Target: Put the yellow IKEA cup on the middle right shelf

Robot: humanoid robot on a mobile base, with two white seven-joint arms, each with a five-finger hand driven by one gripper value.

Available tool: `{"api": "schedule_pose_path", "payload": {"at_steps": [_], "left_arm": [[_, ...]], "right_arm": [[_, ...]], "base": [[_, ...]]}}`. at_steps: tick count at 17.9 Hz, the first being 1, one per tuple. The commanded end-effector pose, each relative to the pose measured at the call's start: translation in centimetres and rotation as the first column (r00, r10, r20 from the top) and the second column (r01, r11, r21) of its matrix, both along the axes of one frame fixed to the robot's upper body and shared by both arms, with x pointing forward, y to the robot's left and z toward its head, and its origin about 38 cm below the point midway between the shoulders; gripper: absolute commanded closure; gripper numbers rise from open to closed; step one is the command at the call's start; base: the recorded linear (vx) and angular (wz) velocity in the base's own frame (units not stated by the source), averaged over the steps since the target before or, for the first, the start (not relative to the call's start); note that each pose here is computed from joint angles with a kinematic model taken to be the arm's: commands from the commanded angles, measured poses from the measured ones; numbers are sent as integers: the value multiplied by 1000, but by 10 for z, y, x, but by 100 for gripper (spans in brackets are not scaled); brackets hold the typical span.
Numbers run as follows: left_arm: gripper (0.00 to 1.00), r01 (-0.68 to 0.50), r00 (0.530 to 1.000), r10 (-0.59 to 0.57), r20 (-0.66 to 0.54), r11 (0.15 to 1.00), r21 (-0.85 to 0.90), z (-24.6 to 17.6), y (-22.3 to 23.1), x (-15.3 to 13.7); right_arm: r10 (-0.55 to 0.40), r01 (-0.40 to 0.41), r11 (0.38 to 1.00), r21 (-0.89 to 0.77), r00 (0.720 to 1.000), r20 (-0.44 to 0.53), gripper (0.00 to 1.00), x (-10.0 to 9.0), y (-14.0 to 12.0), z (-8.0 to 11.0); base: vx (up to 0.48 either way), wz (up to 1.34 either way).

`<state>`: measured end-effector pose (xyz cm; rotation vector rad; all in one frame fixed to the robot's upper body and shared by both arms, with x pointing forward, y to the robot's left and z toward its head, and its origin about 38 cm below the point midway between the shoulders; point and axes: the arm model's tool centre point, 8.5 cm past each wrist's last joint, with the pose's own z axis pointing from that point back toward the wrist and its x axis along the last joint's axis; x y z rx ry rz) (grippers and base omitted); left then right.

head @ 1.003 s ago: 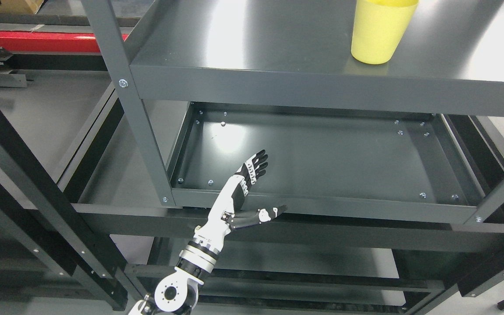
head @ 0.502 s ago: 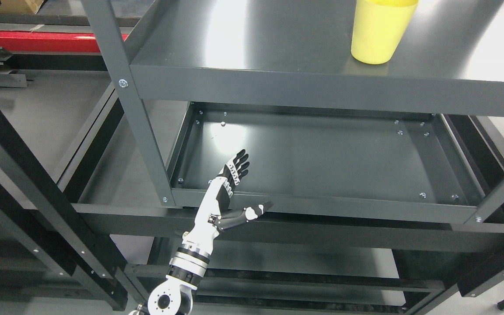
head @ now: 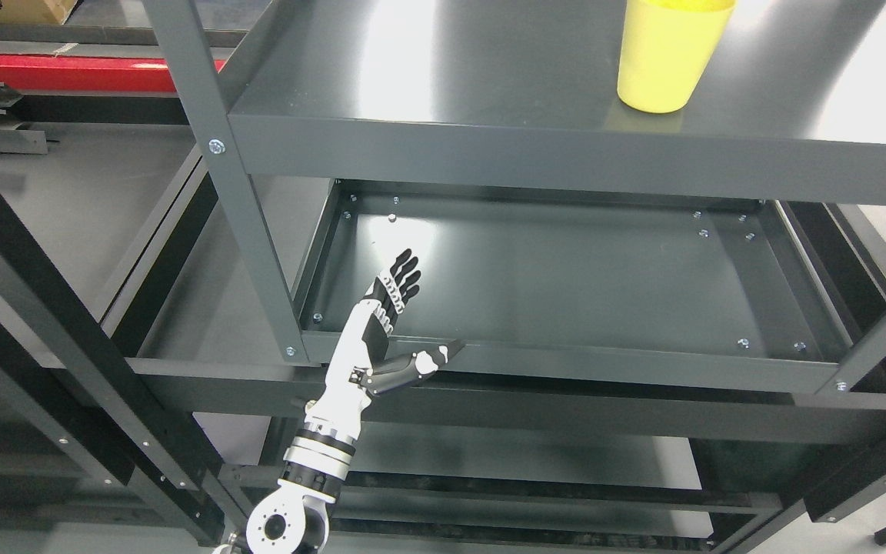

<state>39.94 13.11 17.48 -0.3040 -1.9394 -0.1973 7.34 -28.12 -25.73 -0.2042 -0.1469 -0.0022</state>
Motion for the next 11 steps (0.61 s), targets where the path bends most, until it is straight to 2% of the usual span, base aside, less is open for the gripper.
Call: {"api": "schedule_pose_path", "payload": {"at_steps": [1,11], "left_arm": [[2,-18,999,18,39,1000,0,13,11,-2],[2,-22,999,22,42,1000,-1,15,13,0]], "right_arm": [[-8,8,1000,-11,1000,-14,1,-9,-10,0],[-8,8,1000,-11,1000,-14,1,-9,-10,0]], "base": [[0,0],[0,0]]}}
